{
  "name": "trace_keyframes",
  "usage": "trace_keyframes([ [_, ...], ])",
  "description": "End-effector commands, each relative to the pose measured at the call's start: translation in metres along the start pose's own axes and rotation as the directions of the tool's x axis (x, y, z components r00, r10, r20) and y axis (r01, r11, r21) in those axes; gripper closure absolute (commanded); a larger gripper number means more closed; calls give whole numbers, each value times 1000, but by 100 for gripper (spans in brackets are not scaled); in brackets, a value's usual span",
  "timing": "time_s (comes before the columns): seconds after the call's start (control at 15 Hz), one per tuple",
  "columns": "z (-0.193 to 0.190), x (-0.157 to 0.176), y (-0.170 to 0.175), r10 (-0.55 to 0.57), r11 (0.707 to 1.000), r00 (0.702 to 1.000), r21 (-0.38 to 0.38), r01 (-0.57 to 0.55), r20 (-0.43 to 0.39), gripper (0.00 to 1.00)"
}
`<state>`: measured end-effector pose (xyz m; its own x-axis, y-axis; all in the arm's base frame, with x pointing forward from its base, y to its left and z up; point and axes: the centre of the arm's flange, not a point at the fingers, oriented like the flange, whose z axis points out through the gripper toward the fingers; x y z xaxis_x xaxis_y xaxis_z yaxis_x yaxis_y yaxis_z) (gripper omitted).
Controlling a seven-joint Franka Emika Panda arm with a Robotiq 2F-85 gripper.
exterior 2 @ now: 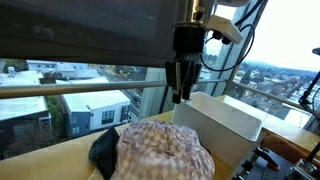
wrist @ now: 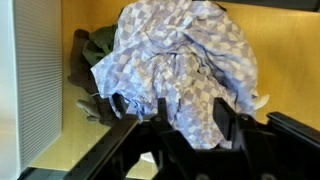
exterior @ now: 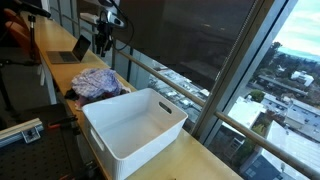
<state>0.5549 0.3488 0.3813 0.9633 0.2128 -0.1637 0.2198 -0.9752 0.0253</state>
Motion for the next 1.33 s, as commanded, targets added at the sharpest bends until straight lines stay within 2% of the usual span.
trace_keyframes([
  [0.0,-9,-2,-7,-35,999,999,-22,35,-6,18],
  [0.13,-22,-4,-1,-36,999,999,-30,35,-21,3],
  [0.2,-28,-4,4,-36,999,999,-31,35,-29,1],
  [0.27,-9,-2,-5,-18,1000,1000,-9,17,-15,0],
  [0.33,-12,-2,-4,-16,1000,1000,-8,16,-19,7],
  [0.4,-11,-2,-4,-16,1000,1000,-9,16,-17,0],
  [0.67,-6,-1,-4,-17,1000,1000,-11,17,-9,0],
  [1.0,-32,10,82,-48,999,998,6,48,-46,0],
  [1.13,-30,19,123,-61,998,996,11,62,-60,0],
  [1.27,-21,24,150,-72,997,996,20,73,-56,0],
])
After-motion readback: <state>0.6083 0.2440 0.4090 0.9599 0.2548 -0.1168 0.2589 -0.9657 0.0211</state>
